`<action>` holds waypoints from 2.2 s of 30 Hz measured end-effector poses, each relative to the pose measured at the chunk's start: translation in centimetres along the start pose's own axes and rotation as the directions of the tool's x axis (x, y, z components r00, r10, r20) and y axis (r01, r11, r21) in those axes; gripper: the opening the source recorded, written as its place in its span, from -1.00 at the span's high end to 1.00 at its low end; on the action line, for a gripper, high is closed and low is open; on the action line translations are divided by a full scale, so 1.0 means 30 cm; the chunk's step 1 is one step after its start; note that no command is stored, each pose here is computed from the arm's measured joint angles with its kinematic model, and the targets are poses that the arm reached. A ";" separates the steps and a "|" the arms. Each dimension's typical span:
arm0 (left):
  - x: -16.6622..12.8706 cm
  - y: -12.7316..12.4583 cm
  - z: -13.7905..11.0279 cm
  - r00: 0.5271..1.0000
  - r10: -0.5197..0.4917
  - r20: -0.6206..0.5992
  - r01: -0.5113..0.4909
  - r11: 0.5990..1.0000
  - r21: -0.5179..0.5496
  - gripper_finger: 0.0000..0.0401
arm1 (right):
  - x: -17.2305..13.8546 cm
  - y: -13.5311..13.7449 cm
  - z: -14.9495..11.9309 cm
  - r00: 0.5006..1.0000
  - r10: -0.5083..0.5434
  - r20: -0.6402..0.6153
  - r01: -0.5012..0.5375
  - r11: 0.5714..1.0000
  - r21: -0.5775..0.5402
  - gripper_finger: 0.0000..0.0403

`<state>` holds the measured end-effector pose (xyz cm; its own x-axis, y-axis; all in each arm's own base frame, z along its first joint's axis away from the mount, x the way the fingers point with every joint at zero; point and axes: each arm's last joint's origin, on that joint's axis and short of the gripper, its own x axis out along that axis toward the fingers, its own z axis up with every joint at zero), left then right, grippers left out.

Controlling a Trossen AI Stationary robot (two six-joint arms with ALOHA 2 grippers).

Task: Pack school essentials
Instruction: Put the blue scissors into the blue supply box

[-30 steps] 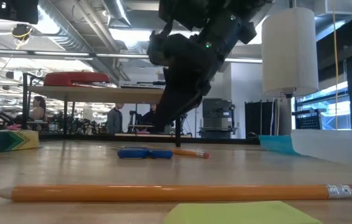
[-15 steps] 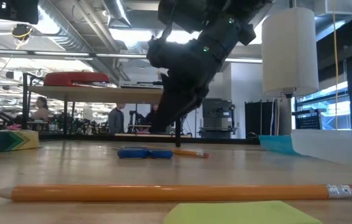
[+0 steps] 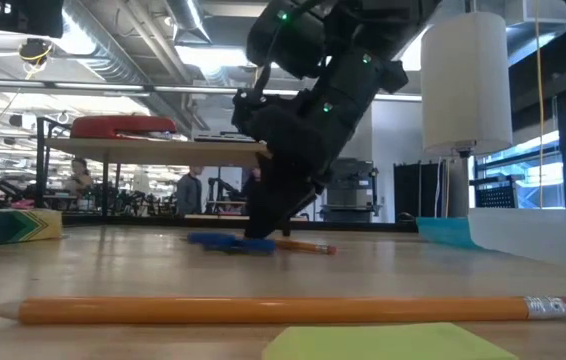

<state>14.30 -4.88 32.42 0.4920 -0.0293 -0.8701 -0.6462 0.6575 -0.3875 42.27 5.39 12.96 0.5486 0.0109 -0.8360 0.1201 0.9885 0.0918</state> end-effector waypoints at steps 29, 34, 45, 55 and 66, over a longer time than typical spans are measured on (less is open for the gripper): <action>0.000 -0.002 0.001 1.000 -0.006 0.002 0.006 0.997 0.075 1.00 | 0.039 -0.008 -0.015 1.000 -0.012 -0.017 0.014 0.997 0.080 0.80; 0.000 -0.002 0.001 1.000 -0.006 0.003 0.006 0.997 0.075 1.00 | 0.039 -0.007 -0.016 1.000 -0.011 -0.019 0.012 0.997 0.080 0.89; 0.000 -0.002 0.001 1.000 -0.006 0.002 0.005 0.997 0.077 1.00 | 0.040 -0.007 -0.017 1.000 -0.010 -0.021 0.012 0.997 0.078 0.88; 0.000 -0.002 0.001 1.000 -0.005 0.002 0.005 0.997 0.077 1.00 | 0.034 -0.007 -0.016 1.000 -0.008 -0.019 0.009 0.997 0.075 0.89; 0.000 -0.002 0.001 1.000 -0.006 0.003 0.006 0.995 0.102 1.00 | -0.023 -0.005 -0.008 0.999 0.001 -0.043 0.003 0.997 0.078 0.89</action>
<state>14.36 -4.90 32.44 0.4976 -0.0316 -0.8668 -0.5805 0.7304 -0.3599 41.68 5.27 13.39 0.5128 0.0179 -0.8583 0.1858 0.9738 0.1312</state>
